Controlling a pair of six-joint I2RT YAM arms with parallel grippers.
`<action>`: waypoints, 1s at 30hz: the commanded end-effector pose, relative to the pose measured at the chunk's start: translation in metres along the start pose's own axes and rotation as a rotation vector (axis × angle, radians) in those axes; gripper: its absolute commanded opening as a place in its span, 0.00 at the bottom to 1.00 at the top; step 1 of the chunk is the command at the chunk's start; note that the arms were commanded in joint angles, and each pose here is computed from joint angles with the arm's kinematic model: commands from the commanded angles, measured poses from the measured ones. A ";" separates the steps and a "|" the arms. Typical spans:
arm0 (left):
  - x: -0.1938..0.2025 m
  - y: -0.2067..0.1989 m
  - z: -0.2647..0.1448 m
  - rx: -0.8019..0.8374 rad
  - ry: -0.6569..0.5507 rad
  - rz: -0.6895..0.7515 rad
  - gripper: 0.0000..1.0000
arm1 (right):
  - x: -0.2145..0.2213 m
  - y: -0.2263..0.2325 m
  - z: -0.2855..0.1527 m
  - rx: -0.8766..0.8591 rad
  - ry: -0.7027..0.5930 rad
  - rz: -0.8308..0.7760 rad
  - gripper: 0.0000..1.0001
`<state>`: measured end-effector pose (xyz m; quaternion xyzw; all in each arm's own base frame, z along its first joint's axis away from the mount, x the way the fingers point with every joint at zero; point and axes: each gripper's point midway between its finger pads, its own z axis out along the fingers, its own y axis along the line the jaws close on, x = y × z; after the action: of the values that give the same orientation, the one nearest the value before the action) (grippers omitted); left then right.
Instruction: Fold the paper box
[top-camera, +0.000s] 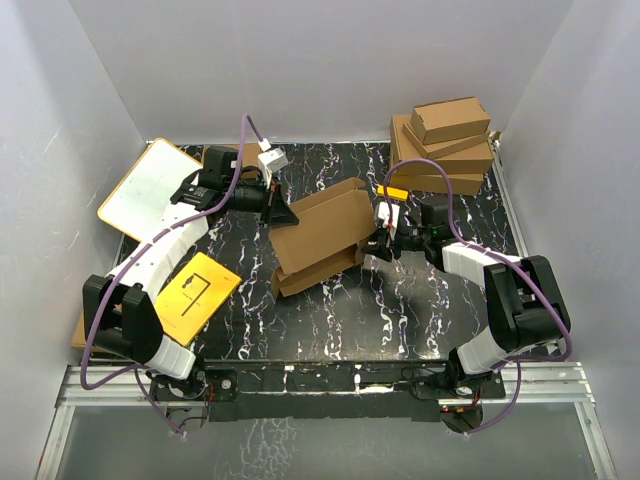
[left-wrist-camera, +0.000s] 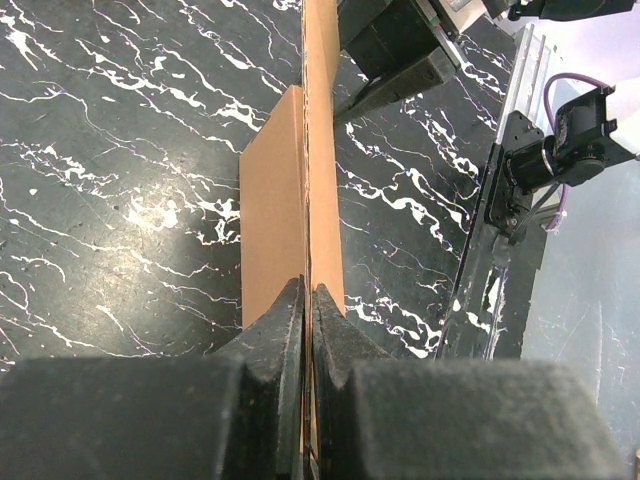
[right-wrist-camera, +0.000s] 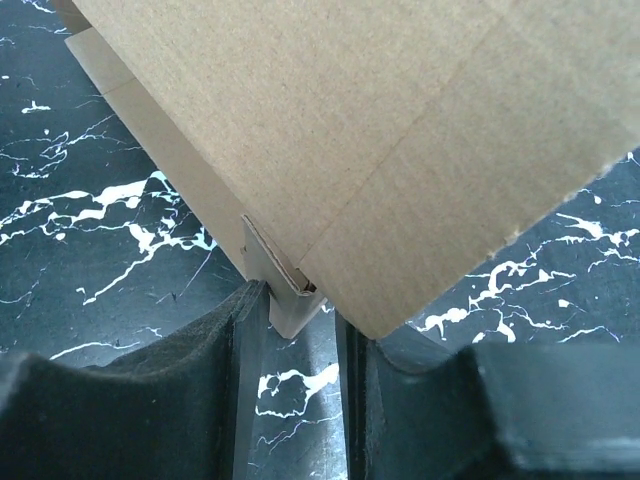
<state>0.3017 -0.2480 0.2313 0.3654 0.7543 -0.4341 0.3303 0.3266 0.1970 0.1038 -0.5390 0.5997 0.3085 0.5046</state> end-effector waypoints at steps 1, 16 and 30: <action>0.013 0.004 0.004 0.003 0.031 -0.010 0.00 | -0.015 -0.007 0.006 0.007 -0.060 -0.078 0.35; 0.008 0.002 0.003 0.001 0.008 -0.015 0.00 | -0.015 -0.009 0.011 0.024 -0.064 -0.043 0.17; -0.026 -0.005 -0.009 -0.055 -0.164 -0.147 0.18 | -0.040 -0.032 -0.005 0.097 0.025 0.072 0.08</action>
<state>0.3096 -0.2494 0.2340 0.2884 0.7729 -0.4530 0.3380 0.3443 0.1934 0.1090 -0.4878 0.6582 0.2971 0.4905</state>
